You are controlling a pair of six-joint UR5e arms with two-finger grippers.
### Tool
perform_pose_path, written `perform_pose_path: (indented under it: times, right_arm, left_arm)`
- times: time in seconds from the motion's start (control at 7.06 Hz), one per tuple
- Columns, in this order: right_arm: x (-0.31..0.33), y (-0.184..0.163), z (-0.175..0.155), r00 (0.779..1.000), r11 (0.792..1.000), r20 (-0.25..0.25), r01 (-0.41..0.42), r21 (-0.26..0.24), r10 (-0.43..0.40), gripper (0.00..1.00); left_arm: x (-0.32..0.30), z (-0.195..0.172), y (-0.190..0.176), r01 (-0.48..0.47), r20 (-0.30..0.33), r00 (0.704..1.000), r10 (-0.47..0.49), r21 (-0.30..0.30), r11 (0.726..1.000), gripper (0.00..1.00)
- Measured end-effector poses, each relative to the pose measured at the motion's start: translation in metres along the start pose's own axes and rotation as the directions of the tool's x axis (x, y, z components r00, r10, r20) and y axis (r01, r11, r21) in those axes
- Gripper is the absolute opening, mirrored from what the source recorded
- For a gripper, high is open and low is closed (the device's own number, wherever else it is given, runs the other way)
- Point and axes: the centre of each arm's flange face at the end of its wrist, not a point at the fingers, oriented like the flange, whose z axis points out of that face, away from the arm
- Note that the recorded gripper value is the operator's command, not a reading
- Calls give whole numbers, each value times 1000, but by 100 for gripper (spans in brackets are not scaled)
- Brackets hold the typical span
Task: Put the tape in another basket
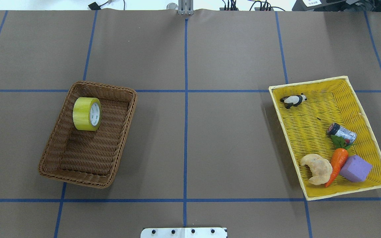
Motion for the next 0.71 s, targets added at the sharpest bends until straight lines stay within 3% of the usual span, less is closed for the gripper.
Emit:
perform_pose_path:
  times: [0.28,0.71]
  right_arm:
    - [1,3,3,1000,1000,2,-5,-6,5,100]
    - [3,5,5,1000,1000,2,-7,-10,7,100]
  left_arm:
    - [-50,-14,14,-14,67,997,26,-163,986,99]
    - [-80,-23,37,90,40,996,-81,-400,912,98]
